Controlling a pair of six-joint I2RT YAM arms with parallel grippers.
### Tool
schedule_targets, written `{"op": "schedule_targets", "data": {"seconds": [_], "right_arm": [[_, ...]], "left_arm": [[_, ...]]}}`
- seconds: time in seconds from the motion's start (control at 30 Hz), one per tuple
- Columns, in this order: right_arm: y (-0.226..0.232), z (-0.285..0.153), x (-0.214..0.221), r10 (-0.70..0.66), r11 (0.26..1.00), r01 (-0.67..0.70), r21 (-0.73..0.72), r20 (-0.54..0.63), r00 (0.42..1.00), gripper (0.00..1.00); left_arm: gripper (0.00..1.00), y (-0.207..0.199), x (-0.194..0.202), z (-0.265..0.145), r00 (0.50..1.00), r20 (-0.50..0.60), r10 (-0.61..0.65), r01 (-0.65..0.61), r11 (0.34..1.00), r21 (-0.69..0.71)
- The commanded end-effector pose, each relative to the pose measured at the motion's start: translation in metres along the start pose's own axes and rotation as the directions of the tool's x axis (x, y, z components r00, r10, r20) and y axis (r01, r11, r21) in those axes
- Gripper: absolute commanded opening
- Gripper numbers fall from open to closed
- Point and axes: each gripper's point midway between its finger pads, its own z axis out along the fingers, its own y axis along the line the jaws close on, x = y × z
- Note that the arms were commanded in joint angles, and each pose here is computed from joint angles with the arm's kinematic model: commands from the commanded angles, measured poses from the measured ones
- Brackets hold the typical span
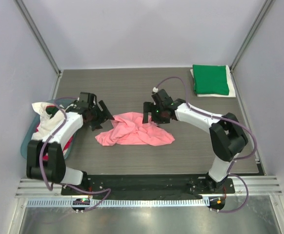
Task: Fold and stack the t-shirts
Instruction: Flatten the tshirt out
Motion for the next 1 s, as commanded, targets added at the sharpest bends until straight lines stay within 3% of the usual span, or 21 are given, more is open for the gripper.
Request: {"op": "schedule_targets", "data": {"seconds": [0.0, 0.2, 0.27, 0.4, 0.43, 0.53, 0.57, 0.73, 0.8, 0.87, 0.9, 0.97], "right_arm": [[0.030, 0.011, -0.018, -0.054, 0.992, 0.056, -0.113, 0.024, 0.998, 0.93], [0.035, 0.046, -0.025, -0.087, 0.989, 0.086, -0.121, -0.004, 0.996, 0.88], [0.034, 0.058, -0.024, -0.097, 0.989, 0.094, -0.116, -0.018, 0.995, 0.87], [0.039, 0.066, -0.031, -0.107, 0.986, 0.104, -0.127, -0.015, 0.994, 0.83], [0.040, 0.067, -0.033, -0.106, 0.986, 0.104, -0.128, -0.013, 0.994, 0.82], [0.038, 0.075, -0.026, -0.112, 0.985, 0.106, -0.133, -0.040, 0.993, 0.66], [0.038, 0.076, -0.024, -0.109, 0.986, 0.102, -0.134, -0.048, 0.993, 0.52], [0.032, 0.073, -0.014, -0.099, 0.988, 0.090, -0.128, -0.067, 0.993, 0.11], [0.031, 0.068, -0.018, -0.122, 0.986, 0.114, -0.122, -0.054, 0.991, 0.02], [0.029, 0.050, -0.043, -0.130, 0.987, 0.130, -0.098, 0.006, 0.992, 0.01], [0.026, 0.040, -0.050, -0.130, 0.988, 0.130, -0.089, 0.009, 0.991, 0.01], [0.023, 0.004, -0.094, -0.118, 0.988, 0.127, -0.089, 0.105, 0.987, 0.01]], "left_arm": [[0.81, -0.026, -0.028, 0.032, 0.998, 0.057, 0.027, -0.029, 0.999, 0.025], [0.74, -0.034, -0.029, 0.067, 1.000, 0.015, 0.025, -0.026, 0.999, 0.034], [0.64, -0.038, -0.027, 0.070, 0.999, 0.008, 0.036, -0.036, 0.999, 0.038], [0.33, -0.039, -0.026, 0.072, 0.998, 0.006, 0.058, -0.058, 0.998, 0.035], [0.19, -0.037, -0.026, 0.072, 0.998, 0.009, 0.062, -0.062, 0.998, 0.027], [0.00, -0.029, -0.020, 0.072, 0.998, -0.001, 0.070, -0.070, 0.997, 0.009], [0.00, -0.026, -0.017, 0.071, 0.998, -0.005, 0.068, -0.068, 0.998, 0.005], [0.00, -0.025, -0.019, 0.060, 0.997, 0.016, 0.077, -0.077, 0.997, 0.001], [0.00, -0.036, -0.028, 0.051, 0.995, 0.038, 0.088, -0.089, 0.996, 0.017], [0.00, -0.042, -0.034, 0.039, 0.993, 0.041, 0.108, -0.108, 0.994, 0.013], [0.00, -0.062, -0.052, 0.021, 0.988, 0.095, 0.122, -0.127, 0.991, 0.049], [0.00, -0.069, -0.061, -0.003, 0.983, 0.118, 0.142, -0.147, 0.989, 0.034]]}}
